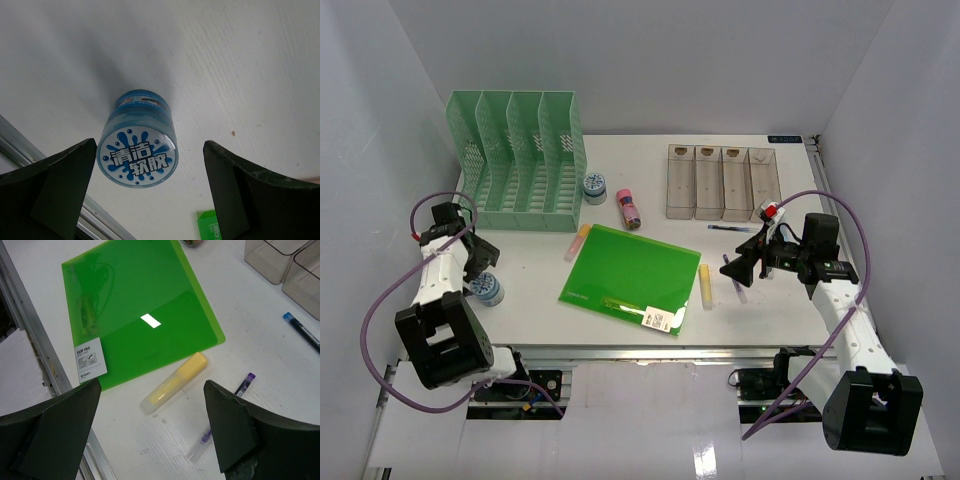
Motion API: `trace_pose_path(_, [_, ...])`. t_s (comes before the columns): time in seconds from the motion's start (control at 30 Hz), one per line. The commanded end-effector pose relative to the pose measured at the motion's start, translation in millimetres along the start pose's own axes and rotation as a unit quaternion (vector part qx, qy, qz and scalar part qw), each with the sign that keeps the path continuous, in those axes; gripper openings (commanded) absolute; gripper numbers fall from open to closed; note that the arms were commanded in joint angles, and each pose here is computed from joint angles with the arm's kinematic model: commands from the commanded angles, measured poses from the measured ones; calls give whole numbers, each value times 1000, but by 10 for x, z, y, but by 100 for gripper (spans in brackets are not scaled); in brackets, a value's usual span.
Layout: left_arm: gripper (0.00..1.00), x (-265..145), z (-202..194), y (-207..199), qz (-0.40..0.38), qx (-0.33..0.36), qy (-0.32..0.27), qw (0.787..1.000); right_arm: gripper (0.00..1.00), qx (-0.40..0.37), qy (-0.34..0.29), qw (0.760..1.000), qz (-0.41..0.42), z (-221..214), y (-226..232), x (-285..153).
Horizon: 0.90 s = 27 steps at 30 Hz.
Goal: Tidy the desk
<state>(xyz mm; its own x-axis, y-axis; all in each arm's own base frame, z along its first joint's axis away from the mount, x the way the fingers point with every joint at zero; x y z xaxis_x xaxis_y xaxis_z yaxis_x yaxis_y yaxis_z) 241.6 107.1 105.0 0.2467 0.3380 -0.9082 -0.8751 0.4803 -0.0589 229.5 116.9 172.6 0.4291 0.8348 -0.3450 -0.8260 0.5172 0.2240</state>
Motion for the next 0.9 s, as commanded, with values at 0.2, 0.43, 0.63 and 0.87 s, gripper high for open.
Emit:
trace_pose_path(0.2, [94, 155, -145, 19, -5, -8, 27, 1000, 90, -15, -3, 1000, 3, 3, -32, 25])
trace_pose_path(0.43, [82, 324, -374, 59, 3, -4, 73, 997, 90, -23, -9, 1000, 5, 36, 1, 7])
trace_pose_path(0.63, [59, 267, -342, -14, -23, 7, 69, 997, 90, -35, -15, 999, 11, 72, 54, -18])
trace_pose_path(0.87, [21, 101, -310, -175, -93, 40, 66, 993, 90, -41, -21, 999, 28, 83, 123, -23])
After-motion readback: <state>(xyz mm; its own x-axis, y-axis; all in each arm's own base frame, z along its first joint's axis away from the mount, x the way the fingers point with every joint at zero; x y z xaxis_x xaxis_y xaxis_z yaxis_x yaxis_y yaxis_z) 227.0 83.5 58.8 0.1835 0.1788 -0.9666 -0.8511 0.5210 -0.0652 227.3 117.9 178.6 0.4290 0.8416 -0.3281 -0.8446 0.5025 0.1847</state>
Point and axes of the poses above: each gripper's point midway between its finger pads, its own x axis out along the fingers, its own y axis along the line the jaws close on, z = x × y, the point moved 2 cm from there along -x, back along the fingers, and after that the axes turned 3 degrees about -x, right-handed, at the moved point
